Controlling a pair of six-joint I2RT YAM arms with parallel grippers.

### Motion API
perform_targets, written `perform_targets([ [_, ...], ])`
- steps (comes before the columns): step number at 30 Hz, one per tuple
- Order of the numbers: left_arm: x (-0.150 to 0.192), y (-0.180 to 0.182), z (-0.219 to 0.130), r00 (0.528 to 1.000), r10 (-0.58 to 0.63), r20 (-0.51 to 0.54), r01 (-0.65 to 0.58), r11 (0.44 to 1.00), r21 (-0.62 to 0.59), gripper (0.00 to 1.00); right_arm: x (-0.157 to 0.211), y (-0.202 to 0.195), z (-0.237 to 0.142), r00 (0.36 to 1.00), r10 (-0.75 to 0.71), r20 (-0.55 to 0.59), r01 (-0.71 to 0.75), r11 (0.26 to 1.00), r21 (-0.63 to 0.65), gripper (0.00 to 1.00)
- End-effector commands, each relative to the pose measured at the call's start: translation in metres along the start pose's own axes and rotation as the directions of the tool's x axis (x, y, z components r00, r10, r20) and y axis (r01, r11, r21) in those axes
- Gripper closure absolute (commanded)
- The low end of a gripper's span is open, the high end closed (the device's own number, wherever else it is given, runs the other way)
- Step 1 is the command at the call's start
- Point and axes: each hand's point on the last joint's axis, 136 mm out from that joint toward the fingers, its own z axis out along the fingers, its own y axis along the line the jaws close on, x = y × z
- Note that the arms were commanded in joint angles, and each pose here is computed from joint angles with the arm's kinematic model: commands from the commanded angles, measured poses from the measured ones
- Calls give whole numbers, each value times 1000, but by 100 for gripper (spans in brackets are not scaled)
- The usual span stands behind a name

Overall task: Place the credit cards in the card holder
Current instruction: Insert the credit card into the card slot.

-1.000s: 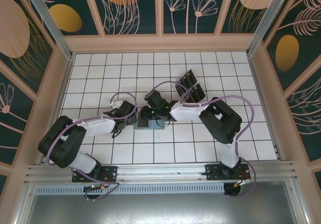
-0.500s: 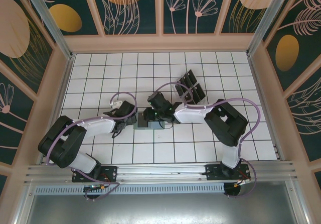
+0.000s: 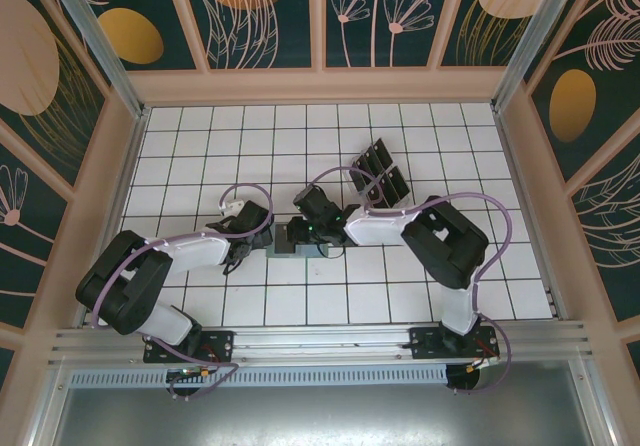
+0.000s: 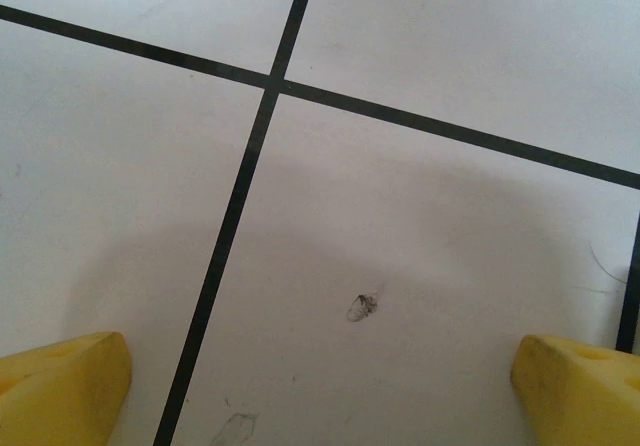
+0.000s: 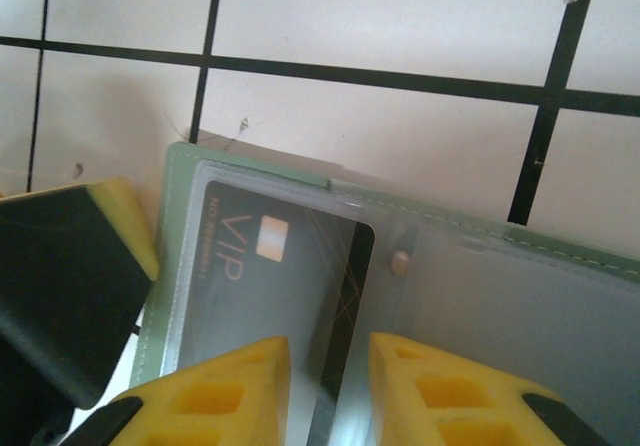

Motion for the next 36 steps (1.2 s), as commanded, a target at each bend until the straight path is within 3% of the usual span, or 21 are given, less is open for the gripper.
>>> perform_targets([
  [1,24,0,11,997,12,-81,-10,1000,27,1,0,5,5,1000,-3,1,3,1000,1,73],
  [19,27,-3,14,996,8,-93,-4,999,44,1,0,26,14,999,-41,-22,41,999,-18,74],
  [28,2,-2,-5,999,10,-39,-9,1000,19,1,-21,28,-43,995,-60,85,61,998,-13,60],
  [36,-29,-8,-36,999,35,29,-36,998,50,1,-20,-7,-66,993,-82,89,78,996,43,54],
])
